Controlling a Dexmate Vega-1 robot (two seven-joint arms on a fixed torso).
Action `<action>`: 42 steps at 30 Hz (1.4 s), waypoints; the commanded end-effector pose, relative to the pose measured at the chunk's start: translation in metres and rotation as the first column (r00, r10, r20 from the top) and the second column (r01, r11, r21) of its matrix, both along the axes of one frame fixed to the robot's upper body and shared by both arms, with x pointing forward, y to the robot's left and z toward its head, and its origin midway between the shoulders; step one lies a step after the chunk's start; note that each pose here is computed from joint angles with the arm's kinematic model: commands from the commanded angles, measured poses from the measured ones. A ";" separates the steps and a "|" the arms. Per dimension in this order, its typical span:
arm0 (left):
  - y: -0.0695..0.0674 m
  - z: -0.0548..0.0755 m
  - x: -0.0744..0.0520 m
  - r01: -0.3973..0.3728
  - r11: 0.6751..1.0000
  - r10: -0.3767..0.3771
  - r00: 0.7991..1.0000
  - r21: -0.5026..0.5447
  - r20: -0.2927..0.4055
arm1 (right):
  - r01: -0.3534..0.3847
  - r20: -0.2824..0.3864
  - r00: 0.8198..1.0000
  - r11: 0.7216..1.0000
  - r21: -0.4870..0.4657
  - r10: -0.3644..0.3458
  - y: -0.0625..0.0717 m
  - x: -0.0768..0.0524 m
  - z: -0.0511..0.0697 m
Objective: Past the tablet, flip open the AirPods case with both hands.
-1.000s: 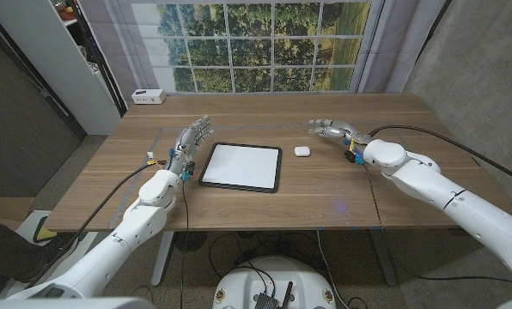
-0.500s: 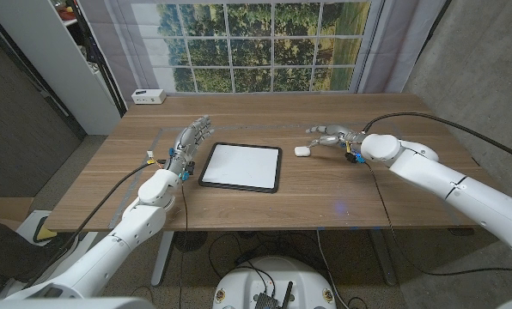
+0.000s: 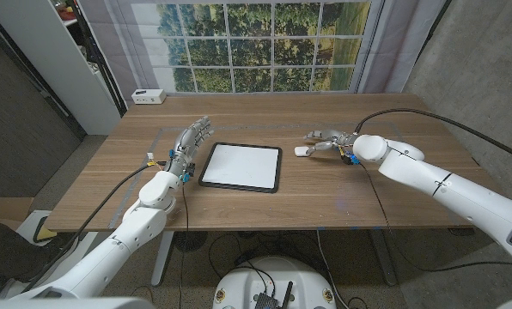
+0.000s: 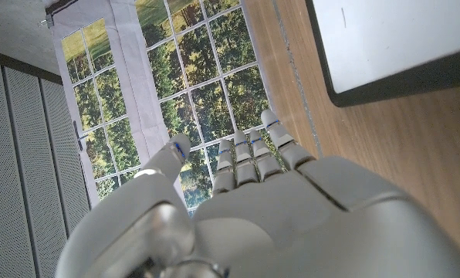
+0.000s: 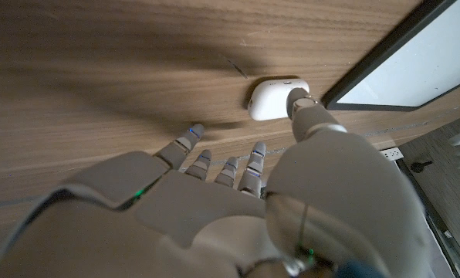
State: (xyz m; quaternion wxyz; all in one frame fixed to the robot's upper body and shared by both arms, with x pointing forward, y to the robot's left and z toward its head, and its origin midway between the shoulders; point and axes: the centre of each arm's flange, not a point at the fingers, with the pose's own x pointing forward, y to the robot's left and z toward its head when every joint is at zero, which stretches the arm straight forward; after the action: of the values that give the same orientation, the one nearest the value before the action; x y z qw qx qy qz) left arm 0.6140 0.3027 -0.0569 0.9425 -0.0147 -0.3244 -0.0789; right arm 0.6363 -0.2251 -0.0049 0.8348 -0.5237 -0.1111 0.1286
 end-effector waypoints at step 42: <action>-0.005 0.017 0.000 0.105 0.986 -0.102 0.994 0.126 -0.028 | 0.030 0.075 0.997 0.999 0.046 -0.033 0.007 -0.001 -0.025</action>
State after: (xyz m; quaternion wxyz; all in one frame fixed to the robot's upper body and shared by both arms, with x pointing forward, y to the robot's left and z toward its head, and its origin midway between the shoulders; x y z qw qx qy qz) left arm 0.6146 0.2996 -0.0493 0.9402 -0.0008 -0.3207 -0.1146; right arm 0.6476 -0.2207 -0.0318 0.8355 -0.5303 -0.0846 0.1166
